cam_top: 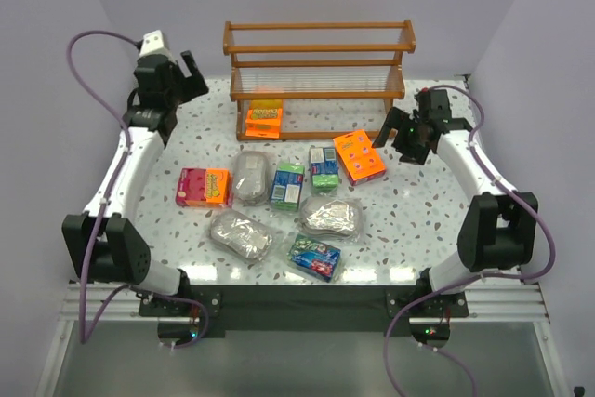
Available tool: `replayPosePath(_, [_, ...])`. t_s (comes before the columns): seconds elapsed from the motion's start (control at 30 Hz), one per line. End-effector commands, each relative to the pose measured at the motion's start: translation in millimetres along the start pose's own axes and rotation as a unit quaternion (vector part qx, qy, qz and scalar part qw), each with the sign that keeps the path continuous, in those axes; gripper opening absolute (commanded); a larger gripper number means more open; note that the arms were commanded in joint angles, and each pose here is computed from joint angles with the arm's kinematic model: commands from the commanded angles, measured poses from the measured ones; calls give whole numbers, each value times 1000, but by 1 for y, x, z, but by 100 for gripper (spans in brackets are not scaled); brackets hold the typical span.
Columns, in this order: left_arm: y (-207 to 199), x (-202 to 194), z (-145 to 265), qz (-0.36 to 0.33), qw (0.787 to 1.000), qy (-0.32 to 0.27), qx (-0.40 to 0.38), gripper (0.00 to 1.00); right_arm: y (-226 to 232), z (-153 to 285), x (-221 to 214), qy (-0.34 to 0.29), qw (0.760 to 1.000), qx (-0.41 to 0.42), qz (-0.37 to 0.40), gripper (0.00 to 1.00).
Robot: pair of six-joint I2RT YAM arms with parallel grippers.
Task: Place and organize the cleaning sponges onto the shelf
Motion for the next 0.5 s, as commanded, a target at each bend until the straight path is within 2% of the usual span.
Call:
replayPosePath(0.0, [49,-35,20,-6,992,110,60,88,4,8,1,-13,1000,1,21,95])
replayPosePath(0.13, [72,-81,40,-3,978,206,46,79,2,10,-4,-7,1000,6,19,95])
replayPosePath(0.23, [78,-111,50,-6,969,247,25,75,4,10,-8,3,1000,11,17,95])
replayPosePath(0.47, [80,-142,39,-36,956,291,-16,70,6,5,-11,17,999,22,20,95])
Point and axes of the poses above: each gripper's point midway between its finger pads, its own z axis back along the fingers, its own y axis along the line the jaws close on, x = y × z, the point moved 10 cm from there along z, back along the fingers, and after that the axes turned 10 degrees about -z, right-handed, at the moved point
